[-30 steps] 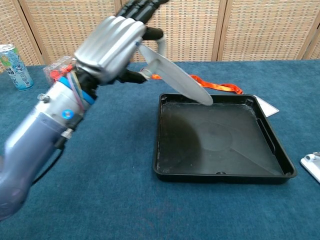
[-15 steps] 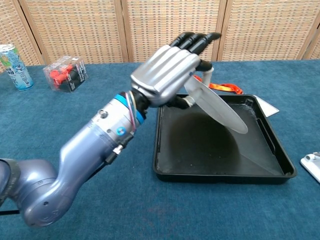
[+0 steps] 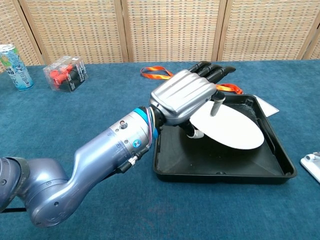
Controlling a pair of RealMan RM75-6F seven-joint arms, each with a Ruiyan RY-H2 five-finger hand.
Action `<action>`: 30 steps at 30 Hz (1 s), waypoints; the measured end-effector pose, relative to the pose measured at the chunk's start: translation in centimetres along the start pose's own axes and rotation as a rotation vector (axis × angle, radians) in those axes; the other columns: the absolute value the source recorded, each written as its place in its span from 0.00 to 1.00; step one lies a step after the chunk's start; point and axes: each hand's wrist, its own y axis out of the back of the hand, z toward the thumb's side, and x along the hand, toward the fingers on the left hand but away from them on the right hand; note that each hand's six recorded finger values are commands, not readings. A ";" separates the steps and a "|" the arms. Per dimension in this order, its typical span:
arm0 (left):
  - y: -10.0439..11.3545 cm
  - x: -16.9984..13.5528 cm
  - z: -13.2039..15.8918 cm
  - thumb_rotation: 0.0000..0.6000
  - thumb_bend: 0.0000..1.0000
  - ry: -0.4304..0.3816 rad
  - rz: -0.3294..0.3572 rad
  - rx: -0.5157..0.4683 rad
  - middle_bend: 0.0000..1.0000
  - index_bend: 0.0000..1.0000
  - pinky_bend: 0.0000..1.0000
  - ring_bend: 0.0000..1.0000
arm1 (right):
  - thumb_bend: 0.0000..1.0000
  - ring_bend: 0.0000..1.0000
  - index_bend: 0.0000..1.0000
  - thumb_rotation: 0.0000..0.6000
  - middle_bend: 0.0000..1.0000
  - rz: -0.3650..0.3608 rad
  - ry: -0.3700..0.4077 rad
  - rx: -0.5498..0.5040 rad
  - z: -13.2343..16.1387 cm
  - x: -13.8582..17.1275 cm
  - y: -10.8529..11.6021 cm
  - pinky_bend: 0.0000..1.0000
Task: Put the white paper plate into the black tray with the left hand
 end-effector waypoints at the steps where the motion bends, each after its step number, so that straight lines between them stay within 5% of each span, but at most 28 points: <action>1: 0.0 -0.2 -0.1 1.00 0.01 0.004 0.001 0.000 0.00 0.11 0.00 0.00 | 0.14 0.00 0.00 1.00 0.00 0.002 0.001 0.001 0.0 0.0 0.0 0.00; 5: 0.0 -1.0 -1.0 1.00 0.00 0.014 0.000 -0.006 0.00 0.01 0.00 0.00 | 0.14 0.00 0.00 1.00 0.00 0.006 0.010 0.004 0.3 0.2 -0.1 0.00; 16: 1.3 -4.0 -3.4 1.00 0.00 0.056 -0.020 -0.023 0.00 0.00 0.00 0.00 | 0.14 0.00 0.00 1.00 0.00 0.008 0.049 0.015 1.6 0.7 -0.1 0.00; 22: 3.2 -8.0 -6.4 1.00 0.00 0.159 -0.050 -0.032 0.00 0.00 0.00 0.00 | 0.14 0.00 0.00 1.00 0.00 0.015 0.054 0.022 2.0 0.9 -0.2 0.00; 30: 8.2 -17.6 -11.4 1.00 0.00 0.380 -0.135 0.027 0.00 0.00 0.00 0.00 | 0.14 0.00 0.00 1.00 0.00 0.027 0.062 0.036 2.4 1.1 -0.4 0.00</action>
